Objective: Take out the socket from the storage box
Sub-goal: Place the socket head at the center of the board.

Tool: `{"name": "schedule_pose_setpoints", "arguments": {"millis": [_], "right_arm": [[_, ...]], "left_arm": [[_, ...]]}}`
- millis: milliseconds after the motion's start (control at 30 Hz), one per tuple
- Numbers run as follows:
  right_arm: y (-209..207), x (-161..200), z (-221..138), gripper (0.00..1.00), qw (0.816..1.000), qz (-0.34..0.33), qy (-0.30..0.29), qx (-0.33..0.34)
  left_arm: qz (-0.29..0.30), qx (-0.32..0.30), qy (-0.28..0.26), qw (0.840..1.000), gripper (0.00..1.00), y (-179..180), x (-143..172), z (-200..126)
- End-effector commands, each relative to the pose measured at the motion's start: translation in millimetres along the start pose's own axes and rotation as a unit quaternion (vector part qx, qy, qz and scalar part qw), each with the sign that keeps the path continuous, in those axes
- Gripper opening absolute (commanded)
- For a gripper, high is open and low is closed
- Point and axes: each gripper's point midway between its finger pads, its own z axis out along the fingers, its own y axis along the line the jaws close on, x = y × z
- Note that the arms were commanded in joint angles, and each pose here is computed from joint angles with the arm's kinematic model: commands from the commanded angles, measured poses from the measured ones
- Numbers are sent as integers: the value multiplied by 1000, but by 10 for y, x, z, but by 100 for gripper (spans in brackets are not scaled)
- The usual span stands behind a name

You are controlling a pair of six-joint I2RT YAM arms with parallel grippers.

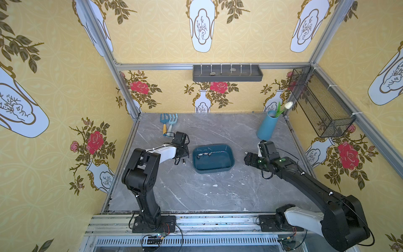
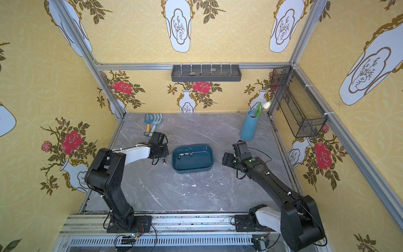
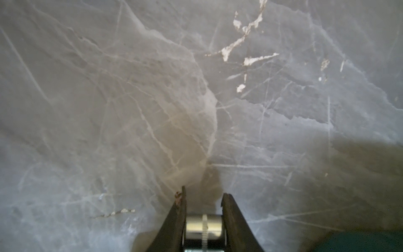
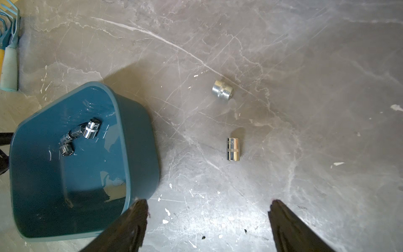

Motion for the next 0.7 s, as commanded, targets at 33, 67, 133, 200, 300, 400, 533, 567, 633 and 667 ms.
{"name": "schedule_pose_setpoints", "arguments": {"millis": [33, 67, 133, 200, 300, 400, 533, 567, 633, 667], "right_arm": [[54, -79, -1, 91, 1000, 1, -15, -10], [49, -73, 1, 91, 1000, 0, -14, -9], [48, -73, 1, 91, 1000, -1, -14, -9], [56, -83, -4, 91, 1000, -2, -16, -10], [62, -90, -7, 91, 1000, -2, -16, -11], [62, -91, -10, 91, 1000, -2, -17, -11], [52, -78, -8, 91, 1000, -1, -16, -11], [53, -76, -6, 91, 1000, -1, -16, -11], [50, -69, -4, 91, 1000, -1, -15, -11], [51, -75, -4, 91, 1000, -1, -16, -11]], "left_arm": [[5, -9, 4, 1000, 31, 4, 26, 29], [6, -10, 3, 1000, 32, 7, 23, 30], [7, -15, 4, 1000, 33, 24, 33, 31], [7, -16, 4, 1000, 35, 24, 25, 31], [11, -16, 5, 1000, 36, 20, 32, 33], [11, -19, 7, 1000, 37, 26, 36, 35], [11, -19, 3, 1000, 37, 27, 7, 7], [12, -19, 3, 1000, 38, 25, 8, 5], [12, -19, 1, 1000, 38, 24, -10, -12], [13, -19, 0, 1000, 39, 23, -15, -16]]}}
